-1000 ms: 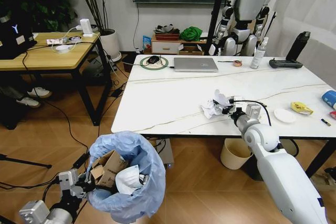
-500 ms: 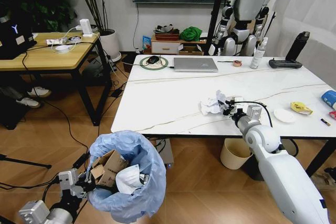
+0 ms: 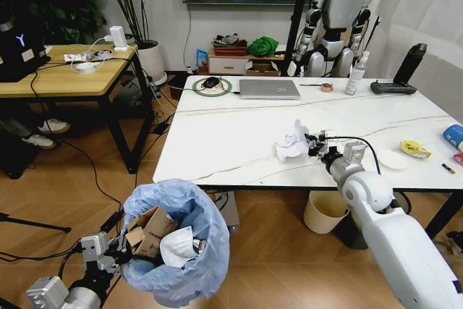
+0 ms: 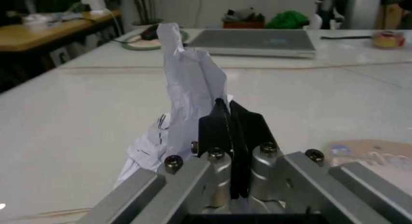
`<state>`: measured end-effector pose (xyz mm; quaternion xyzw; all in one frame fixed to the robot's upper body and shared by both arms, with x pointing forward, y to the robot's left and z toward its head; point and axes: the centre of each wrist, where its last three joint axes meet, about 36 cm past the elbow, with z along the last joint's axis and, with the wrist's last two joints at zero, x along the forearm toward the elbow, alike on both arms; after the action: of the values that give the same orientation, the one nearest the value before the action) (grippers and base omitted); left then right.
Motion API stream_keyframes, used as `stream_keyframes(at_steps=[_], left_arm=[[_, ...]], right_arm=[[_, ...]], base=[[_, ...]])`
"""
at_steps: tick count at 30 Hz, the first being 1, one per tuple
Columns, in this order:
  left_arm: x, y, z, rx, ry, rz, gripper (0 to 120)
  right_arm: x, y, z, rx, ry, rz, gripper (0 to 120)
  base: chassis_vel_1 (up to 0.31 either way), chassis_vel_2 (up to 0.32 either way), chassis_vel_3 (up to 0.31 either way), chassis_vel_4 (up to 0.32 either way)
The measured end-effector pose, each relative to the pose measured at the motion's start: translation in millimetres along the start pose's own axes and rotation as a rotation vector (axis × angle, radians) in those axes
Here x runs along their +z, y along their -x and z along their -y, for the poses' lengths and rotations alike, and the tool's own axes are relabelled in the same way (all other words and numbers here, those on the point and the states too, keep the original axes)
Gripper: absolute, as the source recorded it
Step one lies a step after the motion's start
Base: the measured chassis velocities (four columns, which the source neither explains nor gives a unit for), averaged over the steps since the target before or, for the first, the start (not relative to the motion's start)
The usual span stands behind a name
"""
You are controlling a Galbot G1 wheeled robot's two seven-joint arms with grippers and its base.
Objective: Pick up the trash bin and place the trash from the table into it.
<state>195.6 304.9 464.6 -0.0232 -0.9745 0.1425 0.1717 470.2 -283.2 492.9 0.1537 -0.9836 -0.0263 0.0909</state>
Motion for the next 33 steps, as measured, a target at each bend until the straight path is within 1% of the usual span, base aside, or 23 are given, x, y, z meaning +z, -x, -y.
stream_keyframes(at_steps=[1, 2, 3, 8, 9, 12, 14, 15, 20, 21, 24, 27, 32, 33], left_arm=[[-0.2, 0.0, -0.2, 0.000, 0.000, 0.000, 0], [-0.2, 0.0, -0.2, 0.000, 0.000, 0.000, 0], [-0.5, -0.2, -0.3, -0.001, 0.000, 0.000, 0], [-1.3, -3.3, 0.2, -0.006, -0.006, -0.006, 0], [-1.3, -3.3, 0.2, -0.006, -0.006, -0.006, 0], [-0.7, -4.1, 0.3, -0.012, -0.014, -0.012, 0], [0.7, -5.3, 0.5, -0.022, -0.023, -0.016, 0], [0.7, -5.3, 0.5, -0.022, -0.023, -0.016, 0], [3.6, -10.1, 2.2, -0.040, -0.041, -0.023, 0], [3.6, -10.1, 2.2, -0.040, -0.041, -0.023, 0], [2.9, -12.3, 5.3, -0.046, -0.058, -0.021, 0], [2.3, -14.2, 7.8, -0.046, -0.083, -0.026, 0], [2.4, -15.9, 11.3, -0.046, -0.133, -0.039, 0], [2.4, -15.9, 11.3, -0.046, -0.133, -0.039, 0]], right_arm=[[-3.5, -4.0, -9.2, -0.040, 0.010, 0.016, 0], [-3.5, -4.0, -9.2, -0.040, 0.010, 0.016, 0], [-7.1, -7.7, -18.8, -0.082, 0.022, 0.030, 0], [-26.4, -30.8, -94.3, -0.389, 0.114, 0.090, 0], [-26.4, -30.8, -94.3, -0.389, 0.114, 0.090, 0], [-27.6, -41.9, -127.8, -0.524, 0.147, 0.100, 0], [-18.9, -51.5, -154.1, -0.625, 0.170, 0.090, 0], [-18.9, -51.5, -154.1, -0.625, 0.170, 0.090, 0], [7.5, -71.4, -193.9, -0.767, 0.217, 0.028, 0], [7.5, -71.4, -193.9, -0.767, 0.217, 0.028, 0], [25.6, -82.7, -209.6, -0.807, 0.203, -0.016, 0], [34.2, -90.8, -214.3, -0.816, 0.182, -0.038, 2], [37.0, -97.4, -213.6, -0.807, 0.157, -0.043, 25], [37.0, -97.4, -213.6, -0.807, 0.157, -0.043, 25]], base=[[0.000, 0.000, 0.000, 0.000], [0.000, 0.000, 0.000, 0.000], [0.000, 0.000, 0.000, 0.000], [0.000, 0.000, 0.000, 0.000], [0.000, 0.000, 0.000, 0.000], [0.000, 0.000, 0.000, 0.000], [0.000, 0.000, 0.000, 0.000], [0.000, 0.000, 0.000, 0.000], [0.000, 0.000, 0.000, 0.000], [0.000, 0.000, 0.000, 0.000], [0.000, 0.000, 0.000, 0.000], [0.000, 0.000, 0.000, 0.000], [0.000, 0.000, 0.000, 0.000], [0.000, 0.000, 0.000, 0.000]])
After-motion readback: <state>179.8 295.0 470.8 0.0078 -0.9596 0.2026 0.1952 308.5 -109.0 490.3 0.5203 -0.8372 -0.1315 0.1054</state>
